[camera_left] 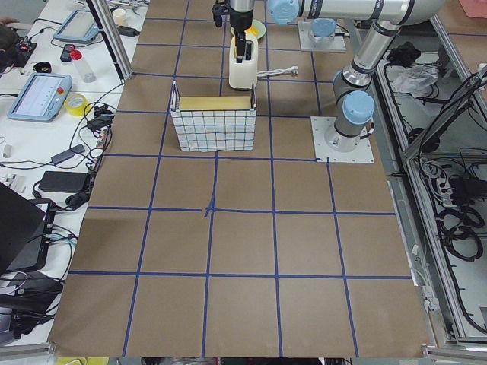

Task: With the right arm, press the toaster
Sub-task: 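Move the right gripper down toward the toaster's lever side, then position the right gripper against the toaster lever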

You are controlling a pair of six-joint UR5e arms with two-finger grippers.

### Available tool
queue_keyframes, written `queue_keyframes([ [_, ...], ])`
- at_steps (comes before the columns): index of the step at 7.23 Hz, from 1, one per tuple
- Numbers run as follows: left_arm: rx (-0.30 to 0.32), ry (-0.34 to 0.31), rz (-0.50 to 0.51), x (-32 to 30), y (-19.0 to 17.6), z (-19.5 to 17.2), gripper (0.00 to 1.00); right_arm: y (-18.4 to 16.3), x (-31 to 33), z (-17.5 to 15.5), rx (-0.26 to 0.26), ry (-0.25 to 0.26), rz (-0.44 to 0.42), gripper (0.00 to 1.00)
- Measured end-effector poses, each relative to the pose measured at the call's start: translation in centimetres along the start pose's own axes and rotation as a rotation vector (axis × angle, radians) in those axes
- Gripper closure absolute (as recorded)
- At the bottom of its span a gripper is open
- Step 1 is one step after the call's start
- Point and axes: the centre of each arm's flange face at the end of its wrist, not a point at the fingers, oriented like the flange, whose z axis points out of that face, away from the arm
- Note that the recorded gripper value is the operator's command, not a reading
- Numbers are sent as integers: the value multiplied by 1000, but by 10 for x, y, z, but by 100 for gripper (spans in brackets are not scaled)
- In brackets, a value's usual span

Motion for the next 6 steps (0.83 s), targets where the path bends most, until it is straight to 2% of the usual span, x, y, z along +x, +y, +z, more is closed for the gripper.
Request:
queue_keyframes([
  [4, 0, 0, -1, 0, 0, 0, 0, 9, 36, 44, 36, -83, -10, 100],
  [6, 0, 0, 0, 0, 0, 0, 0, 15, 47, 60, 37, -97, -14, 100],
])
